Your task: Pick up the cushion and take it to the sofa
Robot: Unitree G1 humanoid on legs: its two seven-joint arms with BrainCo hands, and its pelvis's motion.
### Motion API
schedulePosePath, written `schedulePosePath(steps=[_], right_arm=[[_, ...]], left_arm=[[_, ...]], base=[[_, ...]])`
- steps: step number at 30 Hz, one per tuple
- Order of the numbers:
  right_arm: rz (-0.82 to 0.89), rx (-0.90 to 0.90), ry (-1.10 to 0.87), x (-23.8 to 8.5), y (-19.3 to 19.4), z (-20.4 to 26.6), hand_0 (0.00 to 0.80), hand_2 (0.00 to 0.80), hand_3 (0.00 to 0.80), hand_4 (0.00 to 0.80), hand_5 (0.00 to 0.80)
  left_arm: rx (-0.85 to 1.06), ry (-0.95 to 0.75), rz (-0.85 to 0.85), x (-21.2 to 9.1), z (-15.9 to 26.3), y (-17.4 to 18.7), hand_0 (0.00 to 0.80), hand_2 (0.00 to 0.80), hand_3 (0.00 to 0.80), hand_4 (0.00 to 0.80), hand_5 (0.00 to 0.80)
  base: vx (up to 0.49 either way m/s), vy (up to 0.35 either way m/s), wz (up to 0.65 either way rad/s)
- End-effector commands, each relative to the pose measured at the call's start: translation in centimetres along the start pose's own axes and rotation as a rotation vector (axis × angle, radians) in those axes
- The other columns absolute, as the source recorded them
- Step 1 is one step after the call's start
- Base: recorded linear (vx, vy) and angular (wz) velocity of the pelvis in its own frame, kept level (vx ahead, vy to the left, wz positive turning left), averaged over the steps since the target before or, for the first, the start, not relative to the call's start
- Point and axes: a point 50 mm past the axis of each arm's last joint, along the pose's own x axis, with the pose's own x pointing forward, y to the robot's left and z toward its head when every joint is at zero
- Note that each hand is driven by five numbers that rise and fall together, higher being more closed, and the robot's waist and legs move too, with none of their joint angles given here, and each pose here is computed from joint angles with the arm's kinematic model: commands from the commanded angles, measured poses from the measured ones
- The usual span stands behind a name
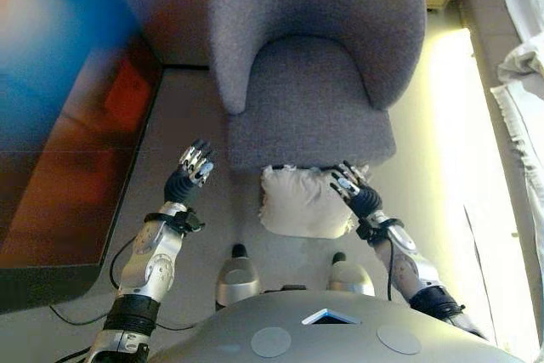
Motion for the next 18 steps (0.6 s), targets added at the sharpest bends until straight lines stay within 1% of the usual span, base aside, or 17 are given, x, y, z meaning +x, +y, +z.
schedulePosePath(steps=[1, 5, 7, 10, 11, 14, 15, 18], right_arm=[[0.065, 0.032, -0.162, 0.8, 1.9, 2.9, 0.000, 0.000, 0.000, 0.000, 0.000], [0.078, 0.070, -0.147, 0.7, 1.9, 2.1, 0.000, 0.000, 0.000, 0.000, 0.000], [0.109, 0.129, -0.144, 0.7, 2.1, 1.8, 0.000, 0.000, 0.000, 0.000, 0.000], [0.161, 0.204, -0.151, 0.8, 2.6, 1.8, 0.000, 0.000, 0.000, 0.000, 0.000], [0.169, 0.229, -0.151, 0.8, 2.7, 1.8, 0.000, 0.000, 0.000, 0.000, 0.000], [0.248, 0.421, -0.145, 1.0, 3.4, 1.2, 0.000, 0.000, 0.000, 0.000, 0.000], [0.253, 0.449, -0.148, 1.0, 3.5, 1.0, 0.000, 0.000, 0.000, 0.000, 0.000], [0.219, 0.406, -0.162, 1.1, 3.3, 1.1, 0.000, 0.000, 0.000, 0.000, 0.000]], left_arm=[[0.072, -0.055, -0.065, 0.4, 1.6, -0.7, 0.000, 0.000, 0.000, 0.000, 0.000], [0.006, -0.025, -0.133, 0.1, 0.9, -1.2, 0.000, 0.000, 0.000, 0.000, 0.000], [-0.040, -0.013, -0.192, 0.1, 0.7, -1.6, 0.000, 0.000, 0.000, 0.000, 0.000], [-0.184, 0.001, -0.262, 0.2, 0.2, -2.4, 0.000, 0.000, 0.000, 0.000, 0.000], [-0.205, 0.003, -0.270, 0.2, 0.1, -2.4, 0.000, 0.000, 0.000, 0.000, 0.000], [-0.357, 0.011, -0.327, 0.2, -0.6, -2.8, 0.000, 0.000, 0.000, 0.000, 0.000], [-0.376, 0.009, -0.336, 0.1, -0.8, -2.8, 0.000, 0.000, 0.000, 0.000, 0.000], [-0.326, -0.004, -0.328, 0.1, -0.7, -2.7, 0.000, 0.000, 0.000, 0.000, 0.000]], base=[[0.100, 0.049, 0.02], [0.079, 0.062, 0.05], [0.056, 0.083, 0.05], [0.048, 0.095, 0.08], [0.032, 0.103, 0.08], [0.049, 0.119, 0.07], [0.058, 0.103, 0.10], [0.052, 0.090, 0.13]])
